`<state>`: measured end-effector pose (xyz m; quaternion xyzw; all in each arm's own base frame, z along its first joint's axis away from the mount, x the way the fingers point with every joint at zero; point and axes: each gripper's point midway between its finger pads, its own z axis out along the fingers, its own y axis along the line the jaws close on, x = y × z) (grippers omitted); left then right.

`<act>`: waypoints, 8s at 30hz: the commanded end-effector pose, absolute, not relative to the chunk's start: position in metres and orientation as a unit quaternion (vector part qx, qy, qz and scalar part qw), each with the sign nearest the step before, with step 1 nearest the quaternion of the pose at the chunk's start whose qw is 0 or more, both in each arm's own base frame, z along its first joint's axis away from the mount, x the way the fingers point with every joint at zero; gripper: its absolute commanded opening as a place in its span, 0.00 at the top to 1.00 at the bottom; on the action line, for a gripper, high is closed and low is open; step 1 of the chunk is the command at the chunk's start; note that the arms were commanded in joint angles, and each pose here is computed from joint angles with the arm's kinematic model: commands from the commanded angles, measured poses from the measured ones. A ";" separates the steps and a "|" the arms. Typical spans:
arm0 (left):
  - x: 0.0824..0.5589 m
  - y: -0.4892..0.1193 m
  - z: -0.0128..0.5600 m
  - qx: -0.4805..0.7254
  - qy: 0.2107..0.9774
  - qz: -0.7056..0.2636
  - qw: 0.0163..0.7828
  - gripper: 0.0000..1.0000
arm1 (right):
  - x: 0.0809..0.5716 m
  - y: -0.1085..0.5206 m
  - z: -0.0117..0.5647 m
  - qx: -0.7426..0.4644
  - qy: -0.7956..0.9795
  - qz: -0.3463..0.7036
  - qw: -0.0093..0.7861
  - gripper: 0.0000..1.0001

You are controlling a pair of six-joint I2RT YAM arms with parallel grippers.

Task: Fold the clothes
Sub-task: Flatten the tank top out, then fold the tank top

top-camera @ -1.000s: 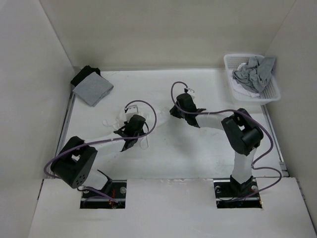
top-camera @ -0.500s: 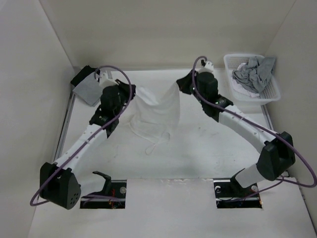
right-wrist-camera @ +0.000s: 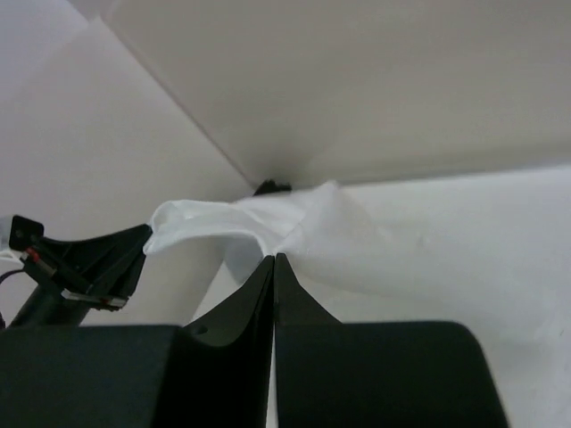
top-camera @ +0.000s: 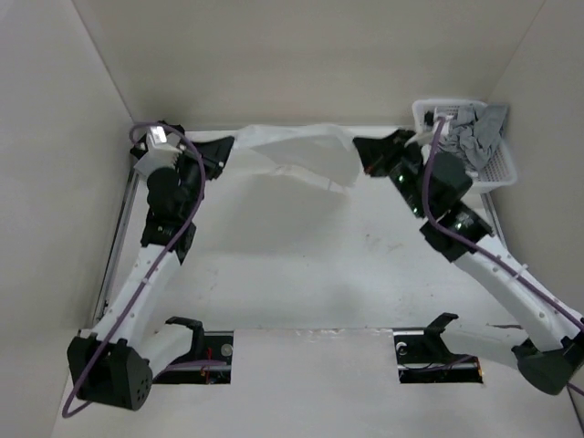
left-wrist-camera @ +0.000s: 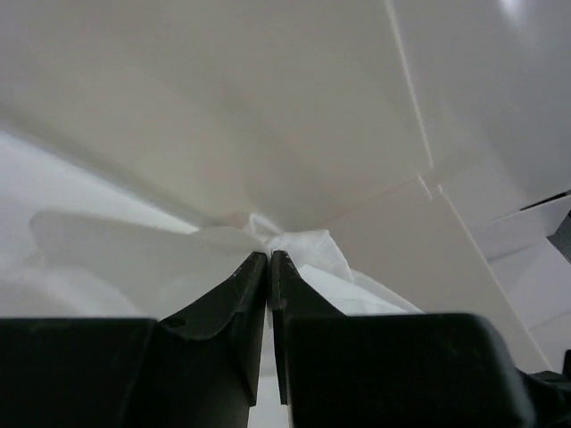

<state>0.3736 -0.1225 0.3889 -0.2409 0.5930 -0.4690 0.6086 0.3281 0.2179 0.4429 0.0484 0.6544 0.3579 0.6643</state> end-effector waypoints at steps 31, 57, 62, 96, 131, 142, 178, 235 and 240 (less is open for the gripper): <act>0.424 -0.098 0.113 -0.256 0.801 -0.099 0.532 0.72 | 0.307 0.252 0.093 0.081 0.855 0.281 0.429 0.89; 0.455 -0.082 0.036 -0.243 0.868 -0.044 0.430 0.64 | 0.356 0.256 0.053 0.162 0.864 0.290 0.379 0.59; 0.456 -0.083 0.032 -0.248 0.871 -0.057 0.420 0.76 | 0.367 0.260 0.048 0.176 0.862 0.295 0.373 0.77; 0.326 -0.094 0.034 -0.294 0.861 -0.174 0.376 0.68 | 0.287 0.184 0.061 0.177 0.861 0.271 0.392 0.58; 0.336 -0.093 0.019 -0.297 0.868 -0.166 0.362 0.93 | 0.291 0.196 0.021 0.253 0.842 0.345 0.327 0.61; 0.337 -0.095 0.018 -0.297 0.866 -0.172 0.362 0.94 | 0.300 0.204 0.016 0.255 0.840 0.356 0.321 0.87; 0.301 -0.108 0.382 -0.264 0.630 -0.350 0.641 1.00 | 0.232 0.206 0.390 0.034 0.719 0.372 0.586 1.00; 0.308 -0.082 0.220 -0.346 0.700 -0.354 0.515 0.99 | 0.256 0.228 0.185 0.064 0.815 0.392 0.421 0.98; 0.387 -0.089 0.229 -0.369 0.685 -0.347 0.524 0.99 | 0.344 0.212 0.200 0.096 0.808 0.367 0.450 0.98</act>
